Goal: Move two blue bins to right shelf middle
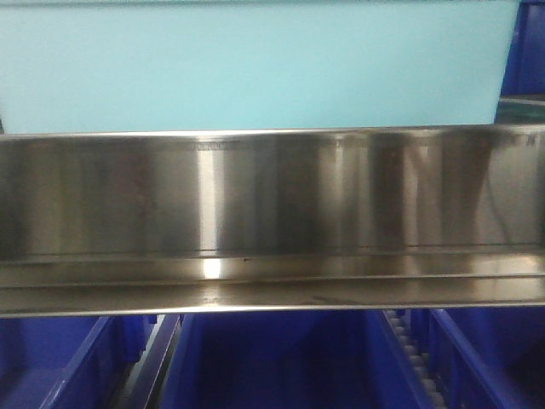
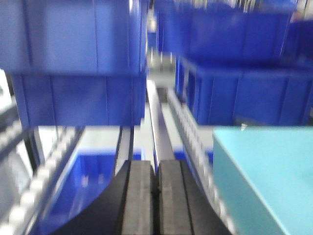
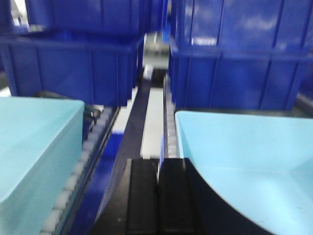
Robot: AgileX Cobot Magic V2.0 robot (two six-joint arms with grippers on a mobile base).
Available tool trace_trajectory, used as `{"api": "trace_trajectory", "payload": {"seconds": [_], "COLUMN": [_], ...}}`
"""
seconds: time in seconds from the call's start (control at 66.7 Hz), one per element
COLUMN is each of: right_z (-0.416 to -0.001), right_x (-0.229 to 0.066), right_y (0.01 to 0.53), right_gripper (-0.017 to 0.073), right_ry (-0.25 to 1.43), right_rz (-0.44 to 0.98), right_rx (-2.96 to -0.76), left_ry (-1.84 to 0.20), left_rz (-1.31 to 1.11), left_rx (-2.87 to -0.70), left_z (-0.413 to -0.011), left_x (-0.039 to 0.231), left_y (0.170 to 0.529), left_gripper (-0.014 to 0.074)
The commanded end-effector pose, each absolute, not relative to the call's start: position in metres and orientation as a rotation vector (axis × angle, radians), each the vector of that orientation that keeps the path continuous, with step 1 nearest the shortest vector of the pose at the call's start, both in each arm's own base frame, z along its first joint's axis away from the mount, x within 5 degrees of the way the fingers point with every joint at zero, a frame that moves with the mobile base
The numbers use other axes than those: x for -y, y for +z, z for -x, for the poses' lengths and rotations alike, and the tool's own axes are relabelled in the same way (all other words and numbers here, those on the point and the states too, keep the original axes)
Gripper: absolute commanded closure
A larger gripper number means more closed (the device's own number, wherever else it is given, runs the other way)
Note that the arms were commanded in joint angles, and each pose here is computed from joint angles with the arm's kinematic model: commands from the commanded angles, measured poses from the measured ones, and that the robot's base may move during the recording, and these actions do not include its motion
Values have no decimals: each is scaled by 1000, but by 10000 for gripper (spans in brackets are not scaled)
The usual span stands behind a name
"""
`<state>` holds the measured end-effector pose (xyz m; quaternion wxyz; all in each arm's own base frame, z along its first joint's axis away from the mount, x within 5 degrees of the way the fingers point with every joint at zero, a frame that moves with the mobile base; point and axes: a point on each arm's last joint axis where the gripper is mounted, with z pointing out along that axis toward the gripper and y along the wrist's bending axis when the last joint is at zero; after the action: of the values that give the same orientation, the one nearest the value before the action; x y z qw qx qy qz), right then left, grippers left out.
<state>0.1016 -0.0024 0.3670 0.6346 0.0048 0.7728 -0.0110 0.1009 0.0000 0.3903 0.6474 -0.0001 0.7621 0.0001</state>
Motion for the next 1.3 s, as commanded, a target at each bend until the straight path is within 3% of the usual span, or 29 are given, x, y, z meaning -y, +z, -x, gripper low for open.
{"api": "trace_trajectory", "payload": {"seconds": [0.0,0.27,0.525,0.614,0.704,0.839,1.079,1.289], "right_z": [-123,-191,-229,-239,-247,-264,-286,-303], "right_x": [3,5,0,-11,-30,-52,-74,-80], "right_y": [380,402,379,373,372,377,389,388], "right_gripper": [725,725,725,719,700,700,700,694], "right_ry": [-34,-21,121,159,213,221,185,172], "right_rz": [-7,-13,-93,-53,30,-9,-42,-40], "right_rx": [-1820,-1907,-2018,-2105,-2221,-2327,-2408,-2451], "left_ry": [-4,-4,-98,-132,-169,-177,-136,-191], "left_rz": [-5,-5,54,61,21,9,2,-19], "left_rx": [-1880,-1926,-1918,-1964,-2048,-2135,-2263,-2320], "left_z": [-128,-191,-227,-237,-244,-257,-274,-291], "left_x": [1,1,5,8,19,39,70,91], "left_y": [395,405,391,385,390,403,420,408], "left_gripper": [704,704,704,704,704,704,704,698]}}
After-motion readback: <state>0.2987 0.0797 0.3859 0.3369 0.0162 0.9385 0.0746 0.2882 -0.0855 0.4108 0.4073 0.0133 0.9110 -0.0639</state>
